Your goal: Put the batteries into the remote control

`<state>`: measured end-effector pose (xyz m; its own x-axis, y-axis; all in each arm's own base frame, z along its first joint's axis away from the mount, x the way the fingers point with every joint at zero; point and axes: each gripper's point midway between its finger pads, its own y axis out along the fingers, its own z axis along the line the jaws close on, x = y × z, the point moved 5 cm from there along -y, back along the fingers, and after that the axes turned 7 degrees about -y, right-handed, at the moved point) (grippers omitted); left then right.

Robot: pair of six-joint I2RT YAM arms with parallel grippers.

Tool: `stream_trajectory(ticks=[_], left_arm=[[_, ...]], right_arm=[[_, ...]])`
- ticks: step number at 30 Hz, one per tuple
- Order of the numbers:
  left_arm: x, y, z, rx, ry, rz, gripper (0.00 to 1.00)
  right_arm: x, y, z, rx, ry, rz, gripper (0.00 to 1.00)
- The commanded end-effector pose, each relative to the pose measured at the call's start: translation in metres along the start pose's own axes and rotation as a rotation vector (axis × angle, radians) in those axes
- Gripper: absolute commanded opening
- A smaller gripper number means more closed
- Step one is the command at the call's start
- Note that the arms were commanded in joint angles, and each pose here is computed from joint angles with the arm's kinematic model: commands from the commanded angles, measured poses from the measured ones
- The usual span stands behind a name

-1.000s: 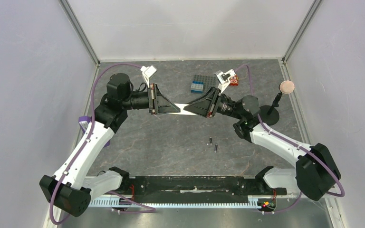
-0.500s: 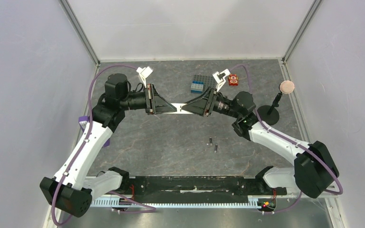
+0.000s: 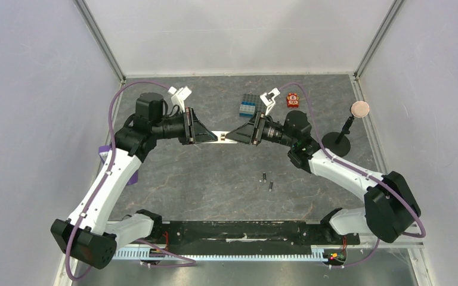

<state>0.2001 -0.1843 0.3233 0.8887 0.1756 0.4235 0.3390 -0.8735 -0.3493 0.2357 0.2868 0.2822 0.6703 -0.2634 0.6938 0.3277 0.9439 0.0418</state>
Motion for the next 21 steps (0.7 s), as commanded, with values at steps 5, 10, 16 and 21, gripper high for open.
stream_trajectory(ticks=[5,10,16,21], left_arm=[[0.011,0.005,0.012,0.074,0.065,-0.039,0.02],[0.012,0.013,0.043,0.207,0.043,-0.071,0.02],[0.013,0.022,0.078,0.344,0.014,-0.103,0.02],[0.016,0.034,0.118,0.470,-0.014,-0.161,0.02]], right_arm=[[-0.006,0.008,-0.022,-0.090,0.065,0.035,0.44],[-0.013,0.010,-0.038,-0.164,0.094,0.057,0.41],[-0.027,0.011,-0.060,-0.237,0.145,0.081,0.35],[-0.040,0.013,-0.080,-0.280,0.188,0.070,0.36]])
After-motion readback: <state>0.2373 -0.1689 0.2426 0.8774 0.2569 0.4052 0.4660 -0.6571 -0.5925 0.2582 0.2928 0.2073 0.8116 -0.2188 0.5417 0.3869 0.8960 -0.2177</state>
